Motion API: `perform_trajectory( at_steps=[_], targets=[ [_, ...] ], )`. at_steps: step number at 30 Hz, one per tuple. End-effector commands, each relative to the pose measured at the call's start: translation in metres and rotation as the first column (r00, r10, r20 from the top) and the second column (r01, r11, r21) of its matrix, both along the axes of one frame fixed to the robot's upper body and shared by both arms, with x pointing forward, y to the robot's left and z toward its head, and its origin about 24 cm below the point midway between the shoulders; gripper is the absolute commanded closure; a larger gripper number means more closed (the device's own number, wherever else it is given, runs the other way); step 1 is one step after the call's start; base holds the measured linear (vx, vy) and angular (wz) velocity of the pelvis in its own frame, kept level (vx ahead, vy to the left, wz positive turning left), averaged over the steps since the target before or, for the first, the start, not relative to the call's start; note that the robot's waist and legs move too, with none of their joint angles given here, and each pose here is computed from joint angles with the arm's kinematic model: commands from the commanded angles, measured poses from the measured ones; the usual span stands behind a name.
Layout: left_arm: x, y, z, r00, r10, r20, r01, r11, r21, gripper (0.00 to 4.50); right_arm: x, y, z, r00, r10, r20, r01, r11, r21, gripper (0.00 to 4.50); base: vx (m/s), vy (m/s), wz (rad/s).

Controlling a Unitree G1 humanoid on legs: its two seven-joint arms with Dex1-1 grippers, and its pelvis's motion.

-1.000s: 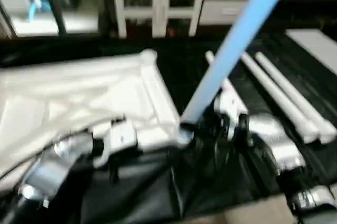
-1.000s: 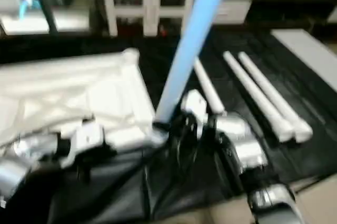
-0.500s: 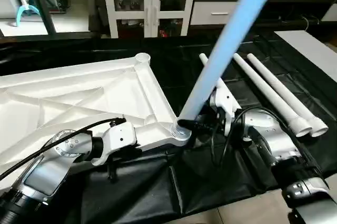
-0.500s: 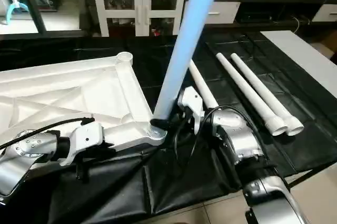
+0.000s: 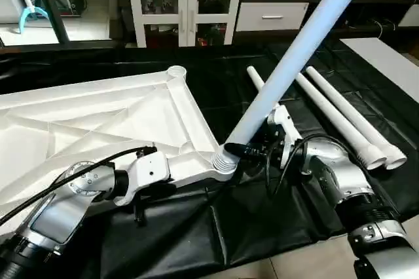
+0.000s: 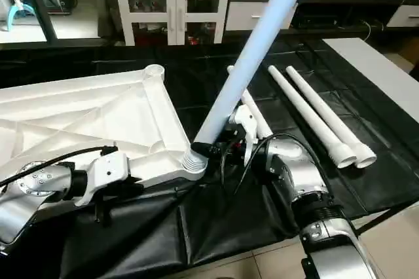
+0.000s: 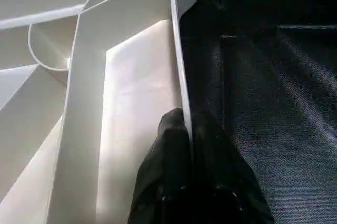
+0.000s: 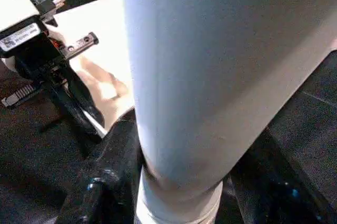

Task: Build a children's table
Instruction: Insert table leg to table base

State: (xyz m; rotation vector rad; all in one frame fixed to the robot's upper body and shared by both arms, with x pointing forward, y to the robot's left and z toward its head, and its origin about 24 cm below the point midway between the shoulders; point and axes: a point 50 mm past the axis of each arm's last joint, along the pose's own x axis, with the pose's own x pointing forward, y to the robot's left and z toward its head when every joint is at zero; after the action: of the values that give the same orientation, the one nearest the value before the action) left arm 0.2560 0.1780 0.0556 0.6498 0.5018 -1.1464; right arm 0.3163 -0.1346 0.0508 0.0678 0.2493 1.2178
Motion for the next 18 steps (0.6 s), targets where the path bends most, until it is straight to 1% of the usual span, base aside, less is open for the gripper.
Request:
perform_trajectory(
  at_steps=[1,2,3,5,6,10,11,13,15,18],
  targets=[
    [-0.006,-0.01,-0.007,0.997,-0.075,-0.026,0.075,0.997,0.015,4.47,-0.054,-0.025,-0.094,0.905,-0.072,-0.42,-0.084,0.936,-0.342,2.63,0.0,0.0,0.0],
    [-0.006,-0.01,-0.007,0.997,-0.075,-0.026,0.075,0.997,0.015,4.47,-0.054,-0.025,-0.095,0.911,-0.061,-0.407,-0.106,0.921,-0.375,2.63,0.0,0.0,0.0],
    [-0.006,-0.01,-0.007,0.997,-0.075,-0.026,0.076,0.997,0.015,4.47,-0.053,-0.024,-0.094,0.912,-0.05,-0.406,-0.124,0.912,-0.391,2.63,0.0,0.0,0.0],
    [-0.006,-0.01,-0.007,0.997,-0.075,-0.026,0.076,0.997,0.015,4.47,-0.053,-0.023,-0.094,0.913,-0.048,-0.406,-0.128,0.91,-0.395,2.63,0.0,0.0,0.0],
    [-0.006,-0.01,-0.007,0.997,-0.076,-0.026,0.076,0.997,0.015,4.47,-0.05,-0.02,-0.092,0.921,-0.036,-0.387,-0.141,0.898,-0.417,2.63,0.0,0.0,0.0],
    [-0.005,-0.011,-0.007,0.997,-0.076,-0.026,0.077,0.997,0.014,4.47,-0.045,-0.016,-0.088,0.925,-0.01,-0.379,-0.169,0.884,-0.436,2.63,0.0,0.0,0.0],
    [-0.005,-0.011,-0.007,0.997,-0.076,-0.025,0.077,0.997,0.013,4.47,-0.043,-0.015,-0.087,0.929,0.017,-0.369,-0.201,0.862,-0.465,2.63,0.0,0.0,0.0],
    [-0.005,-0.011,-0.007,0.997,-0.076,-0.025,0.077,0.997,0.013,4.47,-0.043,-0.014,-0.087,0.93,0.027,-0.366,-0.212,0.854,-0.475,2.63,0.0,0.0,0.0],
    [-0.004,-0.012,-0.008,0.997,-0.077,-0.025,0.078,0.997,0.011,4.47,-0.043,-0.013,-0.087,0.933,0.106,-0.345,-0.286,0.8,-0.528,2.63,0.0,0.0,0.0],
    [-0.004,-0.013,-0.008,0.997,-0.078,-0.026,0.078,0.997,0.008,4.47,-0.044,-0.01,-0.086,0.926,0.134,-0.352,-0.316,0.786,-0.531,2.63,0.0,0.0,0.0]
  ],
)
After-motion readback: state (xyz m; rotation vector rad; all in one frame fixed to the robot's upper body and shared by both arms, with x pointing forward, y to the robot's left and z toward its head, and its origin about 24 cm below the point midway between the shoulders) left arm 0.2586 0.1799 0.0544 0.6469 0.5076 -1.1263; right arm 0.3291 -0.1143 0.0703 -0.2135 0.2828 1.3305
